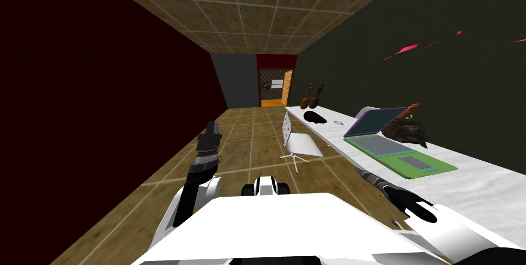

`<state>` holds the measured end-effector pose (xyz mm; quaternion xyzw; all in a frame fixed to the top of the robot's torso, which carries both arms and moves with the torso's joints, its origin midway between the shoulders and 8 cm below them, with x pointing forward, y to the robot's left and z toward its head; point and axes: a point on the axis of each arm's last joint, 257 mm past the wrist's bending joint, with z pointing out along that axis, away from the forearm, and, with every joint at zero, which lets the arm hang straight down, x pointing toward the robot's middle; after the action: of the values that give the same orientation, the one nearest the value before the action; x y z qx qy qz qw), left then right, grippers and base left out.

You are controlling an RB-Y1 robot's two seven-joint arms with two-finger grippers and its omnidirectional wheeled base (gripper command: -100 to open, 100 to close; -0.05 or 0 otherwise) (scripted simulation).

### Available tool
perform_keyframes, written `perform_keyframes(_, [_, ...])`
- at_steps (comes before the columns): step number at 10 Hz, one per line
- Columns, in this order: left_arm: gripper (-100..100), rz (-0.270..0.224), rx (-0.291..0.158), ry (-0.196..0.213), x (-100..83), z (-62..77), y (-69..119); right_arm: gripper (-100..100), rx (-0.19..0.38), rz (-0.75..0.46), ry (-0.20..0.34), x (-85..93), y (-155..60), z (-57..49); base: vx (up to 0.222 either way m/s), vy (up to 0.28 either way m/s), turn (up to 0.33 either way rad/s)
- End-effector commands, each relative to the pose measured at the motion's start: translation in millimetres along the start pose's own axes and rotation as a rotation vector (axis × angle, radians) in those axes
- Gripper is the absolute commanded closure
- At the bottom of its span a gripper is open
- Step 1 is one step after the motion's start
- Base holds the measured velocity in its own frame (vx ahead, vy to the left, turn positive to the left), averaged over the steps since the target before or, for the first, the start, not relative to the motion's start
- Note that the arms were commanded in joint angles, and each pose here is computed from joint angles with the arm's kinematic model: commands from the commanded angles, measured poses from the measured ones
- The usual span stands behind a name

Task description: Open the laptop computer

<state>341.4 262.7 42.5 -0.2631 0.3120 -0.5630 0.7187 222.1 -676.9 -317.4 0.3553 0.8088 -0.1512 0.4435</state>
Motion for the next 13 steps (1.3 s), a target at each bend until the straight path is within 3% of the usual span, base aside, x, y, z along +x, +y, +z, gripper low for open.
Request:
perform_keyframes(1, [0,0.0,0.0,0.0,-0.1,0.0,0.0,-100,0.072,-0.029,0.007,-5.4,-29,3.6,0.026,0.013,-0.039])
perform_keyframes(2, [0,0.0,0.0,0.0,-0.1,0.0,0.0,-100,0.155,-0.073,0.011,-16.6,-63,2.2,0.051,0.023,0.296])
perform_keyframes(4, [0,0.0,0.0,0.0,-0.1,0.0,0.0,-100,0.174,-0.073,0.015,-15.2,-72,2.1,0.047,0.012,0.061])
perform_keyframes(5, [0,0.0,0.0,0.0,-0.1,0.0,0.0,-100,0.256,-0.114,0.017,-28.4,-105,-1.9,0.063,0.027,0.22])
perform_keyframes(6, [0,0.0,0.0,0.0,0.0,0.0,0.0,-100,0.275,-0.114,0.02,-27.5,-114,-2.8,0.07,0.022,0.158])
perform_keyframes(7, [0,0.0,0.0,0.0,-0.1,0.0,0.0,-100,0.352,-0.152,0.02,-42.4,-144,-9.1,0.092,0.024,0.221])
perform_keyframes(9, [0,0.0,0.0,0.0,-0.1,0.0,0.0,-100,0.373,-0.151,0.023,-41.8,-154,-10.8,0.066,0.006,0.079])
perform_keyframes(10, [0,0.0,0.0,0.0,-0.1,0.0,0.0,-100,0.446,-0.186,0.02,-58.0,-180,-18.8,0.07,0.012,0.197])
perform_keyframes(11, [0,0.0,0.0,0.0,0.0,0.0,0.0,-100,0.469,-0.186,0.023,-57.9,-192,-21.6,0.071,0.009,0.168])
perform_keyframes(12, [0,0.0,0.0,0.0,-0.1,0.0,0.0,-100,0.536,-0.218,0.018,-75.1,-214,-30.8,0.102,-0.012,0.229])
perform_keyframes(13, [0,0.0,0.0,0.0,-0.1,0.0,0.0,-100,0.557,-0.217,0.019,-75.3,-224,-34.0,0.094,-0.013,0.104])
